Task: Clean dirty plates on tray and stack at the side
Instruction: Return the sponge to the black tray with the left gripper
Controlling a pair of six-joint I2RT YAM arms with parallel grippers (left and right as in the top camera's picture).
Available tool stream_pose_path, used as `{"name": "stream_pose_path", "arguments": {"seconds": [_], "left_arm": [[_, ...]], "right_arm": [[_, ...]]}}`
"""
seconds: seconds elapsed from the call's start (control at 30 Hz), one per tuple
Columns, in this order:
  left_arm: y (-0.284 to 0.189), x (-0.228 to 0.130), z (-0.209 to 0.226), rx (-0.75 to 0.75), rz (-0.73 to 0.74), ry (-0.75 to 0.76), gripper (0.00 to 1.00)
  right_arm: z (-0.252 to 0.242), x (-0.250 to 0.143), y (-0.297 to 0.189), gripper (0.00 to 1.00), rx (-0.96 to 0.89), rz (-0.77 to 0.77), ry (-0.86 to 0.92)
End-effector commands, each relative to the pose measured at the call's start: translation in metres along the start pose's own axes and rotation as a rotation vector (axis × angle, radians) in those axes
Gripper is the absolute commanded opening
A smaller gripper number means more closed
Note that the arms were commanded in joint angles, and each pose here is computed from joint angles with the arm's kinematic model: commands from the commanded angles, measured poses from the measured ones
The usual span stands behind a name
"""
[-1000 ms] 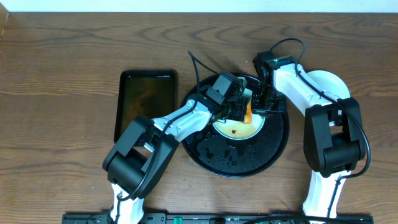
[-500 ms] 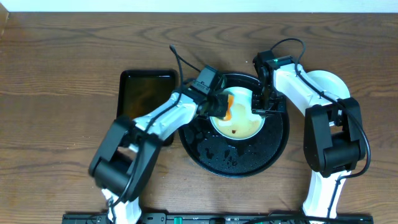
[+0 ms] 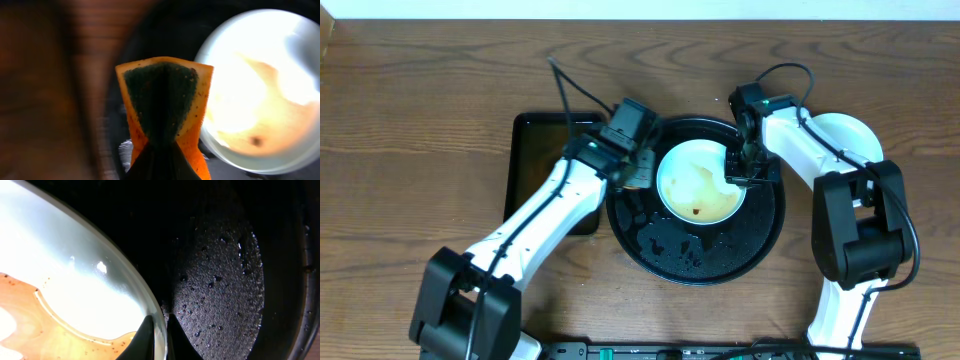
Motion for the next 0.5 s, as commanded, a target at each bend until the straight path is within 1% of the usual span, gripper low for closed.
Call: {"name": "stream_pose_path", "arguments": {"seconds": [0.0,0.1,0.17,0.33,0.47], "left_arm": [[-0.008,0.002,0.042,0.177,-0.018,-0.063,0.07],[-0.003,-0.001,0.063,0.206,0.001,-0.151,0.08],[0.002,-0.001,0.074,0.221,0.014,-0.179,0.08],[0.025,-0.002,0.089,0.245,0.053,-0.216,0.07],[0.048,-0.005,0.092,0.253,0.088,-0.217,0.07]], "right_arm": [[-0.006,-0.006,0.038,0.01,-0.026,0.042,0.002],[-0.004,-0.006,0.042,0.01,-0.002,0.033,0.002],[-0.002,-0.005,0.042,0.01,0.013,0.032,0.003],[0.000,-0.006,0.042,0.01,0.033,0.043,0.002],[-0.001,-0.008,0.042,0.01,0.027,0.054,0.001]]}}
Point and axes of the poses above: each gripper's point midway between its finger pads, its own y axis out along the fingers, its own z axis along the line the jaws close on, x = y × z, the point moved 7 cm from there along -y, back along the fingers, and after that the axes turned 7 degrees about y, right-handed, at the moved point
